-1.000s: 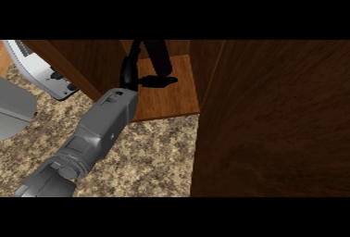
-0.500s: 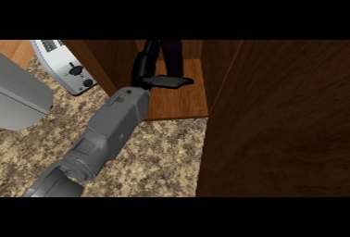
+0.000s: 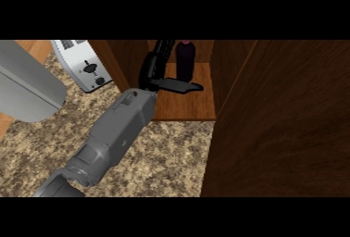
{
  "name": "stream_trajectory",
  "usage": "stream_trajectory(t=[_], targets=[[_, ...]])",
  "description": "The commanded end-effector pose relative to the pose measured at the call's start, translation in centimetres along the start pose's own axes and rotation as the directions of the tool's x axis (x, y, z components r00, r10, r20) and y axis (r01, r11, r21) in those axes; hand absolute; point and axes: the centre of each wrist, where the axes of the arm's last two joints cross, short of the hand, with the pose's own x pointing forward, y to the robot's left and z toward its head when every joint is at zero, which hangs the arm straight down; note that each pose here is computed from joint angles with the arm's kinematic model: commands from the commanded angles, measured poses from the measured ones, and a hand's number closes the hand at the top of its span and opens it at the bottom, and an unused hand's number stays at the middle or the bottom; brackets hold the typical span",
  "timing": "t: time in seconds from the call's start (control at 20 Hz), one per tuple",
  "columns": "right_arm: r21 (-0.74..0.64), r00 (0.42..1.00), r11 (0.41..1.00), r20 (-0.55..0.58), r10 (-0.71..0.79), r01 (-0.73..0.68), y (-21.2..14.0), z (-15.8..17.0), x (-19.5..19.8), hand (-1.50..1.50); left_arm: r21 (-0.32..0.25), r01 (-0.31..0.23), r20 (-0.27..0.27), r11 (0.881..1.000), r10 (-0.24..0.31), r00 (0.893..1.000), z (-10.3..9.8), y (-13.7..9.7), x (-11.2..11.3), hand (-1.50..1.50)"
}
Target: Pick up the wine, place it into the cabinet and close the cabinet
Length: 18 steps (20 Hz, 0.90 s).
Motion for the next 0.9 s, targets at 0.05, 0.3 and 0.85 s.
stream_trajectory(t=[0.05, 0.3, 0.85], targets=[[-0.014, 1.0, 1.0, 0.013, 0.01, -0.01, 0.8, 2.4, 0.0, -1.5, -0.069, -0.016, 0.005, 0.998, 0.016, 1.0, 0.5, -2.0, 1.5, -1.5], [0.021, 0.999, 1.0, 0.033, -0.002, 0.001, 1.1, 2.8, 0.3, -1.5, -0.109, -0.01, 0.033, 0.994, 0.014, 0.999, 2.2, -5.5, 3.5, -1.5], [0.017, 0.999, 1.0, 0.031, 0.004, -0.004, 2.2, 1.2, 0.9, -1.5, -0.013, -0.14, 0.023, 0.99, 0.141, 0.99, 11.6, -10.3, 6.6, -1.5]])
